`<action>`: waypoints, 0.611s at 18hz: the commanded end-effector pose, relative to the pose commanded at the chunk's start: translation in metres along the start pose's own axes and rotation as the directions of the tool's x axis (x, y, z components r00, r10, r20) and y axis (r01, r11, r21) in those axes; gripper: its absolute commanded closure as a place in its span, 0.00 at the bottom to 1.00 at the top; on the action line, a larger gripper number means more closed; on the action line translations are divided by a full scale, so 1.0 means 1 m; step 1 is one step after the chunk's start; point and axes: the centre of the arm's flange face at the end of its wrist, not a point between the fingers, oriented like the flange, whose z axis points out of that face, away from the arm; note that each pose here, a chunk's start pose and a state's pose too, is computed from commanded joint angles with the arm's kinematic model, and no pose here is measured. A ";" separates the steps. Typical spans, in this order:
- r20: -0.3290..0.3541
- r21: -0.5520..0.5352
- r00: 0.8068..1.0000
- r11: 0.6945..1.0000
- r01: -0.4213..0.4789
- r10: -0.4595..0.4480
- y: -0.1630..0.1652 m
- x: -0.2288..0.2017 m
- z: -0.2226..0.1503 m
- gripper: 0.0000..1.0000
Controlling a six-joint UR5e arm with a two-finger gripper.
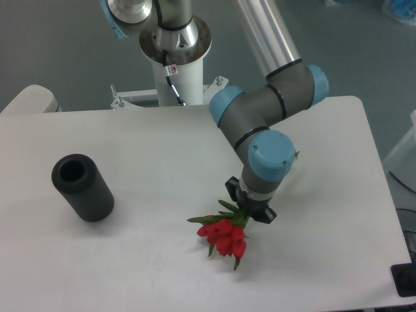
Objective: Place the flowers on the table
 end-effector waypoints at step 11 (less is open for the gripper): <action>0.029 0.010 0.999 1.000 0.023 -0.023 0.015 -0.012 0.004 0.16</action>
